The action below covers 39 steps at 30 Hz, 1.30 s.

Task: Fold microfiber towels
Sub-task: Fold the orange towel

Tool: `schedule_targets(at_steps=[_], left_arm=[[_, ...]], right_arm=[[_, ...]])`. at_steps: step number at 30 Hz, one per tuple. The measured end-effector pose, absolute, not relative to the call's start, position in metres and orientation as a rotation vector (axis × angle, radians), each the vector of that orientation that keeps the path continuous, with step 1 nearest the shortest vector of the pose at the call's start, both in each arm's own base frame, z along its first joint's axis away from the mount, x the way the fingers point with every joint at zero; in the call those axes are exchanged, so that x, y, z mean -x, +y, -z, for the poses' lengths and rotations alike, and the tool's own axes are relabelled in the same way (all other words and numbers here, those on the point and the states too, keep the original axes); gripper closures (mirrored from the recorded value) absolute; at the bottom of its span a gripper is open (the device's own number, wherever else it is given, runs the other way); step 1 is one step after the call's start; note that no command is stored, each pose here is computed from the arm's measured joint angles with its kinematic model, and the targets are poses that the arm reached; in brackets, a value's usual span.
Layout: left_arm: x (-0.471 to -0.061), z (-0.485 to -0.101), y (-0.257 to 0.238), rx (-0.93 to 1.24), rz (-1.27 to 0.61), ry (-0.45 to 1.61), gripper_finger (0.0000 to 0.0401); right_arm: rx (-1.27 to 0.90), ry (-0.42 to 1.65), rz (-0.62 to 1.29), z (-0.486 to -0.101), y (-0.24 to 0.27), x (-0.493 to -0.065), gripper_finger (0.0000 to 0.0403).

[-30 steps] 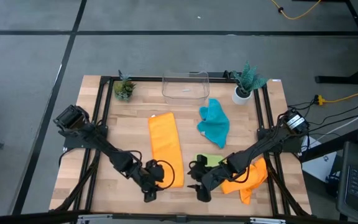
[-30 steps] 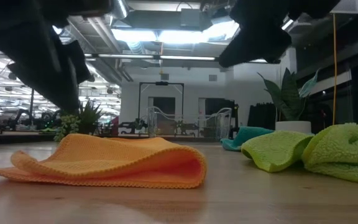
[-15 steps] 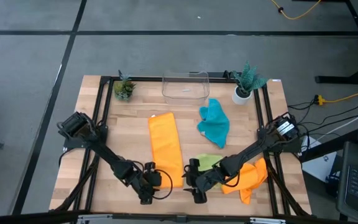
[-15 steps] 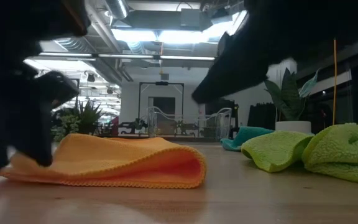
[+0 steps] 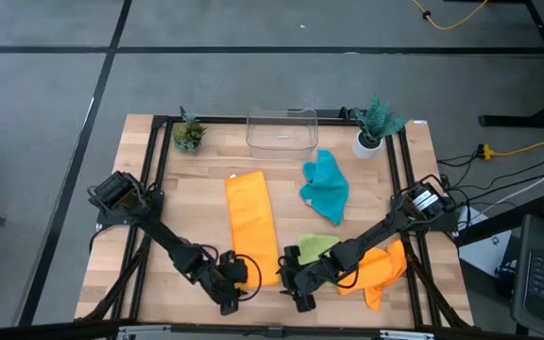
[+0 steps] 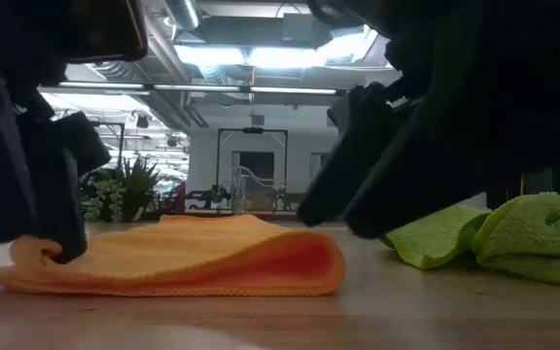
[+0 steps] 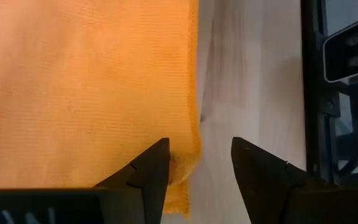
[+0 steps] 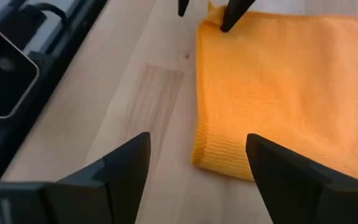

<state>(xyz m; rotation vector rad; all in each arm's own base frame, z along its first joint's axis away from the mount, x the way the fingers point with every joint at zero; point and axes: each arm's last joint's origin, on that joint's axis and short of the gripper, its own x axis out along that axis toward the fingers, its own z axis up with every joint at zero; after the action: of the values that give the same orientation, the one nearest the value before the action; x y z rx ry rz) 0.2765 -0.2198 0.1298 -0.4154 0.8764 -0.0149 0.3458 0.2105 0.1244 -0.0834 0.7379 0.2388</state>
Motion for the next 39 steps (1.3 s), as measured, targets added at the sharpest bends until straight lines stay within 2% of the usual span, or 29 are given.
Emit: schedule_targets(at_steps=[14, 19, 22, 32, 39], left_arm=[[-0.277, -0.138, -0.218, 0.393, 0.045, 0.867, 0.0235], [-0.28, -0.148, -0.218, 0.294, 0.07, 0.863, 0.0235], [-0.275, -0.144, -0.215, 0.228, 0.044, 0.933, 0.0235], [-0.27, -0.14, -0.212, 0.205, 0.009, 0.99, 0.0235], [-0.269, -0.142, -0.216, 0.212, 0.031, 0.98, 0.0235]], right_arm=[[0.14, 0.701, -0.269, -0.127, 0.211, -0.348, 0.0136], [0.121, 0.664, -0.278, -0.13, 0.212, -0.35, 0.0136], [0.123, 0.67, -0.28, -0.129, 0.212, -0.35, 0.0136], [0.113, 0.744, -0.252, -0.095, 0.213, -0.354, 0.0136], [0.116, 0.74, -0.258, -0.096, 0.217, -0.361, 0.0136]])
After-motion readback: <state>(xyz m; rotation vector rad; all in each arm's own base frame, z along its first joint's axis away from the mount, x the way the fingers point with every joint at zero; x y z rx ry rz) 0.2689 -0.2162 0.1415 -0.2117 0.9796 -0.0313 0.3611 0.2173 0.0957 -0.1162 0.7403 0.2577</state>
